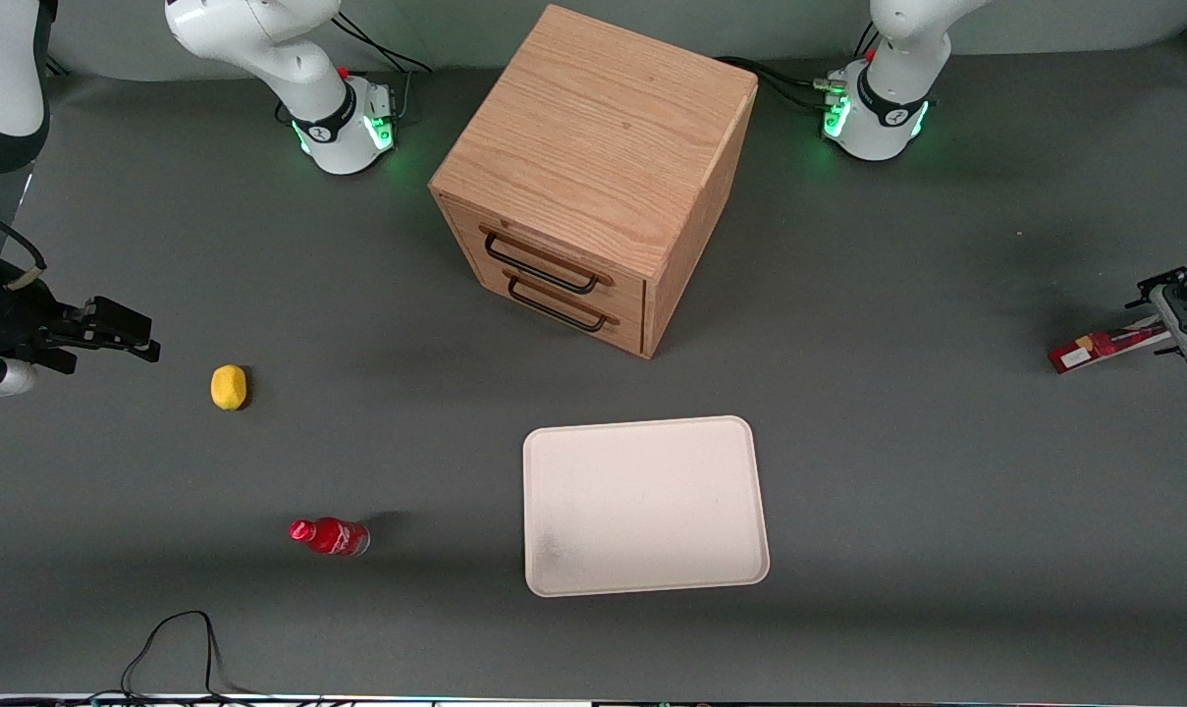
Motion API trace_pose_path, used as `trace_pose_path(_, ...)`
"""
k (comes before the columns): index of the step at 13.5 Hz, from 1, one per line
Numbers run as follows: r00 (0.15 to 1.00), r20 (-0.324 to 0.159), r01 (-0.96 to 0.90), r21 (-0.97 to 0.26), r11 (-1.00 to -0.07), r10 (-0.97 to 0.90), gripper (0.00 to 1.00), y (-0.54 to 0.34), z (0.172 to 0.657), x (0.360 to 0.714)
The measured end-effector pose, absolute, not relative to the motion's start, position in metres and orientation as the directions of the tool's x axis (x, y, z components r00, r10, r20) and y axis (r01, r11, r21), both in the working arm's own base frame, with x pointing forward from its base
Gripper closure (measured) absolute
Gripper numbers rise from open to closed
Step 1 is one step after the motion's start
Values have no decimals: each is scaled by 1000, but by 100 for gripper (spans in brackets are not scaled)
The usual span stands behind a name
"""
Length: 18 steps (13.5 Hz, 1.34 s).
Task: Place red cookie box on tray
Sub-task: 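Close the left gripper on the box end and lift it upright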
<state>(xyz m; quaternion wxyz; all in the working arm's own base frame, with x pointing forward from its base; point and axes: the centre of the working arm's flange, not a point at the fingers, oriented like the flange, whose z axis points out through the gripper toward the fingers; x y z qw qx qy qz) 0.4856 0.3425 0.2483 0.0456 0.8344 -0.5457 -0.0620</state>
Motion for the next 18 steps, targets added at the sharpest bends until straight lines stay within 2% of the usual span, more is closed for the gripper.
trace_pose_path(3,412,-47,-899,143,-414,-910,65,347,248,482)
trace_pose_path(6,415,-46,-898,143,-417,-909,97,349,248,481)
trace_pose_path(11,408,-42,-902,134,-410,-912,97,347,264,492)
trace_pose_path(14,415,-38,-898,144,-416,-909,97,347,327,515)
trace_pose_path(16,480,-50,-867,127,-483,-876,97,341,387,529)
trace_pose_path(18,585,-66,-799,119,-589,-808,97,331,435,538)
